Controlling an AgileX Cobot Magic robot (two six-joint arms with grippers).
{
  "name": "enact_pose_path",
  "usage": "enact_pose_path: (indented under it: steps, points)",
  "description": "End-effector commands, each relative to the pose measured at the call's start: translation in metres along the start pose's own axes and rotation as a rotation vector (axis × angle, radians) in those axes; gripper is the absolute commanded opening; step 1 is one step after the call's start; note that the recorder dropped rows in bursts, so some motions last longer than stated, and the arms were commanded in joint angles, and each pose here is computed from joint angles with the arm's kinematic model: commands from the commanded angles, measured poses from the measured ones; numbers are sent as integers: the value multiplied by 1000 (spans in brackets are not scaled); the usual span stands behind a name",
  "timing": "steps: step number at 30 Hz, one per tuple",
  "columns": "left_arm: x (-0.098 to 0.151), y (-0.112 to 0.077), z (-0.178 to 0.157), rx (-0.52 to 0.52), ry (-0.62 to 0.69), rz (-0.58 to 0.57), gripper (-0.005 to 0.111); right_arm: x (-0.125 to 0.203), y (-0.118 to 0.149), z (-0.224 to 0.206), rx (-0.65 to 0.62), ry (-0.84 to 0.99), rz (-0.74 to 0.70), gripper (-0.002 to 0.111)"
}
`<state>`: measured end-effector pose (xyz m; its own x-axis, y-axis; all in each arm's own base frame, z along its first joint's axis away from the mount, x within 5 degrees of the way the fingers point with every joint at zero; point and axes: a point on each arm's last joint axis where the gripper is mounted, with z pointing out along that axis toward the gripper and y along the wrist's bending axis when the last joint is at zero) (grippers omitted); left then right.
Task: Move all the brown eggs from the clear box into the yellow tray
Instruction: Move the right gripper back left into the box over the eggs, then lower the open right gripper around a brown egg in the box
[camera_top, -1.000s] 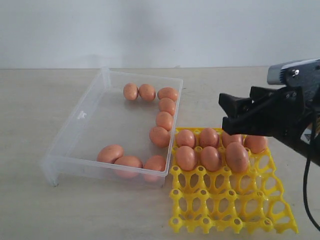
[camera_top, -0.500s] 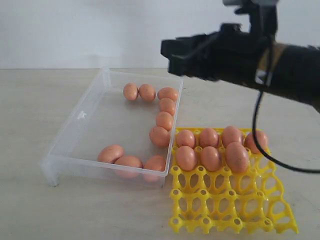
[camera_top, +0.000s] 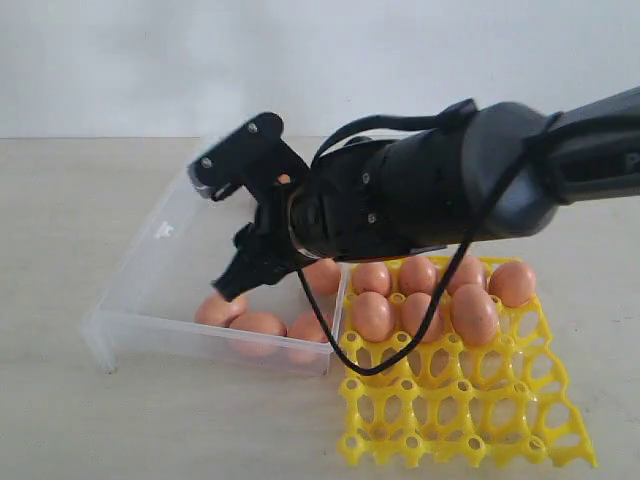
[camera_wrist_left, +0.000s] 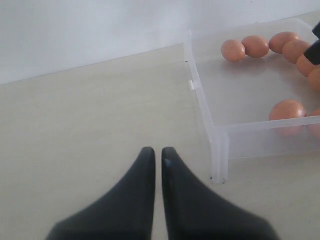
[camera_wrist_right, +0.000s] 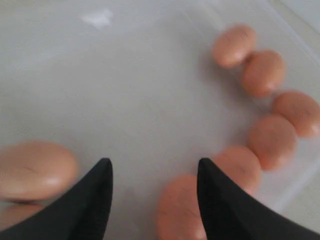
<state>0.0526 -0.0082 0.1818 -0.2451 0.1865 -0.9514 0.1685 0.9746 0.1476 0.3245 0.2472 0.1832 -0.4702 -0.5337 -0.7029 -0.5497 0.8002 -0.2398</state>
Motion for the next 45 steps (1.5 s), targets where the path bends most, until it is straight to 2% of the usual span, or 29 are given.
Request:
enact_pose_path:
  steps: [1,6,8,10,14,20,21,23,24,26,29,35,42,45]
  points:
    - [1,0,0,-4,-3,-12,4,15,-16,9,196,178,-37,47]
    - [1,0,0,-4,-3,-12,4,12,-14,3,145,198,-104,47]
    - [1,0,0,-4,-3,-12,4,14,-12,3,110,224,-188,47]
    - [1,0,0,-4,-3,-12,4,13,-5,1,76,229,-375,47]
    - [1,0,0,-4,-3,-12,4,8,7,1,22,165,-451,47]
    - [1,0,0,-4,-3,-12,4,-7,23,1,-105,-34,-409,47]
    - [1,0,0,-4,-3,-12,4,-9,25,1,-123,-57,-366,47]
    - [1,0,0,-4,-3,-12,4,-15,25,0,-126,-58,-173,47]
    - [1,0,0,-4,-3,-12,4,-17,21,-1,-97,-31,-90,47]
    - [1,0,0,-4,-3,-12,4,-18,10,-3,1,79,-23,47]
    - [1,0,0,-4,-3,-12,4,-30,-4,-13,85,217,-47,47]
    - [1,0,0,-4,-3,-12,4,-48,-10,-9,-3,388,-150,47]
    - [1,0,0,-4,-3,-12,4,-33,-4,30,-5,606,-249,47]
    - [1,0,0,-4,-3,-12,4,-29,-2,39,-5,621,-272,47]
